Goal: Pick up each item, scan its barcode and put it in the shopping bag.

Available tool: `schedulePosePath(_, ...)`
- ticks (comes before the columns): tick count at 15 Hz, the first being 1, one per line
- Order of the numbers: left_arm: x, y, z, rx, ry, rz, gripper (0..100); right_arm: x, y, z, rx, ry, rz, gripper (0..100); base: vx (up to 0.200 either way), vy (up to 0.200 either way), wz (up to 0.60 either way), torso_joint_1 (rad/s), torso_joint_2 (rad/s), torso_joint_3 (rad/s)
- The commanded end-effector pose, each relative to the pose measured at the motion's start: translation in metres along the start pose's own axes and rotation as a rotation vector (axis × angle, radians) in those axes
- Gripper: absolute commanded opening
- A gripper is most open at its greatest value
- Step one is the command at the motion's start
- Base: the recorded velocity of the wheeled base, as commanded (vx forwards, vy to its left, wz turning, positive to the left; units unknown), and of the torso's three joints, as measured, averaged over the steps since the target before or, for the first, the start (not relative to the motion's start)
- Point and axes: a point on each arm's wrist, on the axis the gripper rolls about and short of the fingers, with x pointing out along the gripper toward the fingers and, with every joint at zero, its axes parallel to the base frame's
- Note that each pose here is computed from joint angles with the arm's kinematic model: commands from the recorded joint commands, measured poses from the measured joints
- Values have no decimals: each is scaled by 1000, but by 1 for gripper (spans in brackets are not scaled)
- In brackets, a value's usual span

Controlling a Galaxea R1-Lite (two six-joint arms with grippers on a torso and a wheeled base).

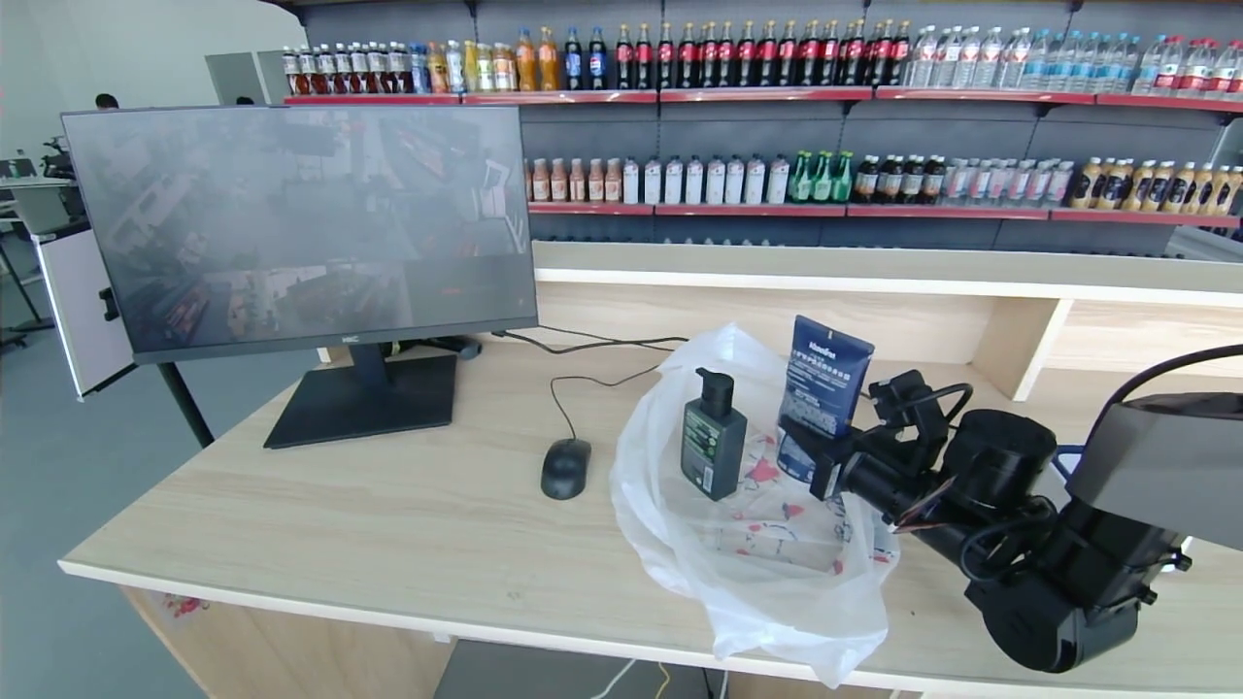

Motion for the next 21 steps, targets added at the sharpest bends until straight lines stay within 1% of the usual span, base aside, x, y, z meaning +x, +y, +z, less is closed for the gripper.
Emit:
schedulePosePath(1, 0, 0, 0, 0, 0, 0, 0, 0, 0, -6, 5, 22, 2, 0, 0, 0, 0, 0, 0, 0)
schedulePosePath(8, 0, 0, 0, 0, -1, 0, 0, -8, -3, -12, 16, 59, -11, 0, 0, 0, 0, 0, 0, 0)
schedulePosePath(11, 0, 0, 0, 0, 0, 0, 0, -8, -3, -13, 16, 62, -11, 0, 0, 0, 0, 0, 0, 0)
schedulePosePath(12, 0, 0, 0, 0, -1, 0, 0, -8, -3, -13, 16, 62, -11, 100, 0, 0, 0, 0, 0, 0)
schedulePosePath(17, 0, 0, 0, 0, -1, 0, 0, -16, -6, -7, 16, 55, -27, 100, 0, 0, 0, 0, 0, 0)
schedulePosePath(20, 0, 0, 0, 0, -1, 0, 0, -21, -7, 2, 11, 34, -32, 100, 0, 0, 0, 0, 0, 0)
schedulePosePath(21, 0, 0, 0, 0, 0, 0, 0, -25, -5, 9, 6, 20, -31, 100, 0, 0, 0, 0, 0, 0)
